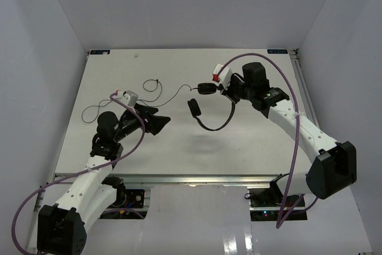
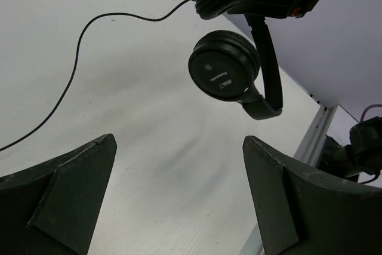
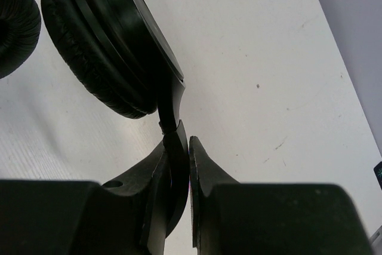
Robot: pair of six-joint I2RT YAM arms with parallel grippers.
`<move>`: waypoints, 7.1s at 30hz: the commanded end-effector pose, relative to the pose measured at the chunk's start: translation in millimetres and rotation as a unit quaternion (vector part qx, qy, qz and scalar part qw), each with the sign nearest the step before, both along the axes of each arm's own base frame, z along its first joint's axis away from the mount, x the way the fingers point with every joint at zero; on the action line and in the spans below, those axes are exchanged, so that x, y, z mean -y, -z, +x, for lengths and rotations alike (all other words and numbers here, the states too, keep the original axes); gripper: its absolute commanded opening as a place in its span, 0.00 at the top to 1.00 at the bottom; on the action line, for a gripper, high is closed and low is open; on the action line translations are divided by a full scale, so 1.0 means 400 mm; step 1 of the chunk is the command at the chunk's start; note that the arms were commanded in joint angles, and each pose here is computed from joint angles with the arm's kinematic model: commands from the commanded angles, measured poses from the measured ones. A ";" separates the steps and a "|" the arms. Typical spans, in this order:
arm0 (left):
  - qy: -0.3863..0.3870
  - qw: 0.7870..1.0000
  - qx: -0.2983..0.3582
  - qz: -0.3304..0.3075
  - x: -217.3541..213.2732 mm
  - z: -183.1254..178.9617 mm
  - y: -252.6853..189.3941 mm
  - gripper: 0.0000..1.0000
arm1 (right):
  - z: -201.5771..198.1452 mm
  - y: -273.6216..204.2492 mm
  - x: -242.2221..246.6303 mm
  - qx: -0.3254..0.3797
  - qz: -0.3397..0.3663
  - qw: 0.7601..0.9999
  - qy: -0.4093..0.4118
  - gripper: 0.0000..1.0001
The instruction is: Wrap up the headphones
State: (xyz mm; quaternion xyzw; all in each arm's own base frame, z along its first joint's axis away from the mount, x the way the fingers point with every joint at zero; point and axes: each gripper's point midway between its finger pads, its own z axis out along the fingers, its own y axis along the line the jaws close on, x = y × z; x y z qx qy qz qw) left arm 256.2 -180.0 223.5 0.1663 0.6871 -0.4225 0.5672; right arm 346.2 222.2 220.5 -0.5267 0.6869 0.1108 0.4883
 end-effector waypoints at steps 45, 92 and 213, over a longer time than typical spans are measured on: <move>-0.401 0.779 -0.435 -0.209 0.392 0.147 0.298 0.40 | 0.072 0.152 0.043 -0.054 0.226 0.857 0.459 0.92; -0.378 0.861 -0.340 -0.013 0.089 0.141 0.238 1.00 | -0.298 0.117 -0.059 -0.068 0.046 0.980 -0.181 0.04; -0.184 0.969 -0.008 -0.167 -0.131 0.185 -0.746 1.00 | -0.409 -0.181 -0.386 -0.240 0.383 0.803 -0.389 0.45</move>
